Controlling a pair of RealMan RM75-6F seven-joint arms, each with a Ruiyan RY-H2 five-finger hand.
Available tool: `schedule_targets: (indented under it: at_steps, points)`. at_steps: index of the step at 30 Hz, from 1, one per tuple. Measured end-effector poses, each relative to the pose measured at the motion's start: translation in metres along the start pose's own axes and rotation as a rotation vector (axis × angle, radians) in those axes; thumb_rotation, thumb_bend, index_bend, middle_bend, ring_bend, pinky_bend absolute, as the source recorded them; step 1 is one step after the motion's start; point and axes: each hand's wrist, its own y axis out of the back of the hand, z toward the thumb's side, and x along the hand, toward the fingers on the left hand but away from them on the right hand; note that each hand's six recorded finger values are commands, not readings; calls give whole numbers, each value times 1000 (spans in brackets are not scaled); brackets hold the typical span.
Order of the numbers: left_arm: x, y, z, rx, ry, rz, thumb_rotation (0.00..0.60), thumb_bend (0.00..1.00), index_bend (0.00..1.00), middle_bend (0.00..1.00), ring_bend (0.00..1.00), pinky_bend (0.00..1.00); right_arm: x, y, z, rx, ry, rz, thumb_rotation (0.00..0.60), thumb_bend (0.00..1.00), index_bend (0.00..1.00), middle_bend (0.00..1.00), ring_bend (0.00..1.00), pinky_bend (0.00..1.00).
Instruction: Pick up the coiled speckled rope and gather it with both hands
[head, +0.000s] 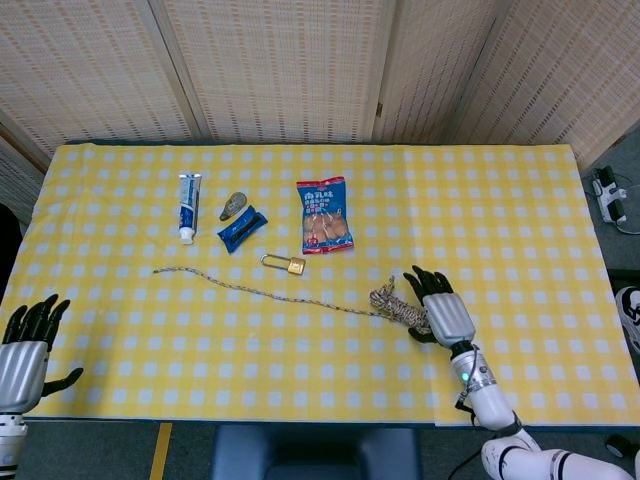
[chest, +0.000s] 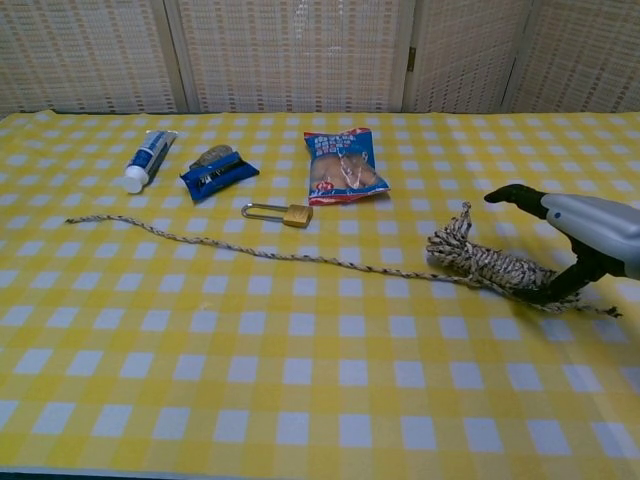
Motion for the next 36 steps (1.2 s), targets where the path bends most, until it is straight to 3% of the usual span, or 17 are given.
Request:
schedule_targets:
  at_steps: [8, 14, 19, 26, 36]
  points:
    - [1, -3, 1, 0, -3, -8, 600, 171, 102, 72, 98, 0, -15, 22, -27, 45, -76, 0, 600, 265, 0, 0, 23, 0]
    - [2, -3, 1, 0, -1, -9, 600, 172, 104, 72, 97, 0, -15, 22, -27, 66, -47, 56, 600, 265, 4, 83, 117, 6]
    - [1, -5, 1, 0, 0, -14, 600, 172, 106, 73, 97, 0, -15, 13, -22, 96, -11, 102, 600, 265, 127, 157, 181, 45]
    - [1, -5, -2, 0, 8, -14, 600, 172, 109, 72, 97, 0, -21, 12, -18, 97, 10, 71, 600, 265, 284, 281, 294, 131]
    - [2, -8, -1, -2, 4, -19, 600, 171, 110, 72, 97, 0, -23, 7, -13, 105, 26, 75, 600, 280, 349, 331, 338, 177]
